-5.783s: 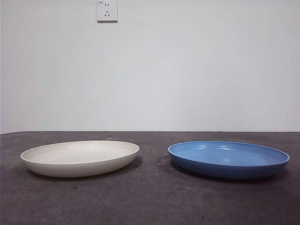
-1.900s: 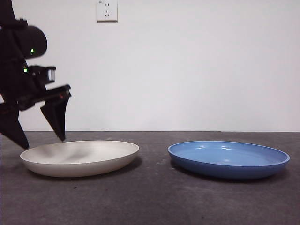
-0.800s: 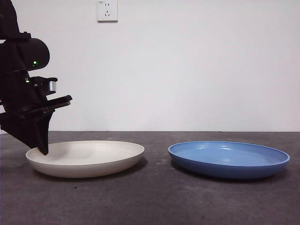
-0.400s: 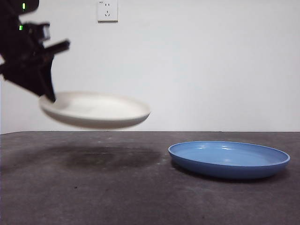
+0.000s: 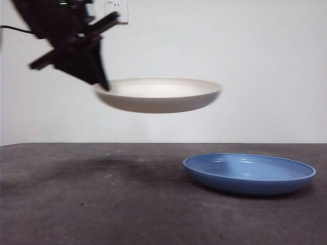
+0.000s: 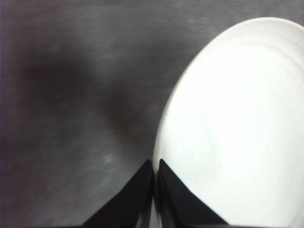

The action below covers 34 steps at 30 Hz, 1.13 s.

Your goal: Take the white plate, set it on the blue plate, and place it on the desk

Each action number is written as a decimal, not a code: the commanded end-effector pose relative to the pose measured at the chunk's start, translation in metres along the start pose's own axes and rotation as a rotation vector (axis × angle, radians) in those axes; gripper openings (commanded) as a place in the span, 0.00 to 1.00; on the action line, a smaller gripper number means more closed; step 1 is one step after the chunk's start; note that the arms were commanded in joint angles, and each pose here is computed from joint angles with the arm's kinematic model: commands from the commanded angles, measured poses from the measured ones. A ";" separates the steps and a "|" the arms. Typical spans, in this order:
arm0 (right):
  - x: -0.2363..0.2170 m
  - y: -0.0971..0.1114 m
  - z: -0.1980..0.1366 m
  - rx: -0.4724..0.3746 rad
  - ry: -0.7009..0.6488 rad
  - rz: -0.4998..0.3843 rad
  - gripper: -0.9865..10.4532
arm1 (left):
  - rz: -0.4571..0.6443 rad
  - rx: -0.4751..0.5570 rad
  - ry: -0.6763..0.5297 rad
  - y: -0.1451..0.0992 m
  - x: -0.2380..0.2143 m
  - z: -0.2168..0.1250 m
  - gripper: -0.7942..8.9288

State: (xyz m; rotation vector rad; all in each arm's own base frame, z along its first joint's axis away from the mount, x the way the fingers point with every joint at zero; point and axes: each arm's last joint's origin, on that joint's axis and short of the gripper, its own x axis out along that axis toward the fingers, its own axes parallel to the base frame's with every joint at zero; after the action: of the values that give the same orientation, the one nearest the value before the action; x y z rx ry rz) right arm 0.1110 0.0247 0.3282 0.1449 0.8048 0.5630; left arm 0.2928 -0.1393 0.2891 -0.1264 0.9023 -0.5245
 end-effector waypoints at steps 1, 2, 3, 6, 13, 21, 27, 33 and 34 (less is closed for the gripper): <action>-0.012 0.007 0.005 -0.002 -0.054 0.001 0.47 | -0.029 0.005 0.001 -0.015 0.015 0.014 0.09; -0.015 0.008 0.005 -0.004 -0.066 0.001 0.47 | -0.036 0.011 0.007 -0.019 0.021 0.016 0.09; -0.019 0.010 0.006 -0.008 -0.080 0.001 0.47 | -0.043 0.020 0.016 -0.024 0.027 0.019 0.09; -0.031 0.016 0.007 -0.019 -0.111 -0.035 0.47 | -0.059 0.040 0.041 -0.036 0.046 0.026 0.09; -0.061 0.029 0.011 -0.042 -0.175 -0.123 0.47 | -0.087 0.070 0.098 -0.061 0.094 0.034 0.09; -0.071 0.034 0.013 -0.052 -0.198 -0.126 0.47 | -0.064 0.095 0.161 -0.074 0.141 0.027 0.09; -0.071 0.034 0.013 -0.050 -0.194 -0.129 0.47 | -0.058 0.103 0.199 -0.076 0.164 0.016 0.09; -0.071 0.034 0.013 -0.050 -0.194 -0.129 0.47 | -0.051 0.129 0.226 -0.078 0.174 0.008 0.10; -0.071 0.034 0.013 -0.050 -0.194 -0.129 0.47 | -0.053 0.135 0.228 -0.080 0.174 0.007 0.14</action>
State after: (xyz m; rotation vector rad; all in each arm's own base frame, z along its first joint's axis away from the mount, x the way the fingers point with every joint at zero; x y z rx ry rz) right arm 0.0664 0.0169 0.3893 0.0906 0.6209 0.4432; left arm 0.3543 -0.2844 0.1969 0.0214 1.0974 -0.6327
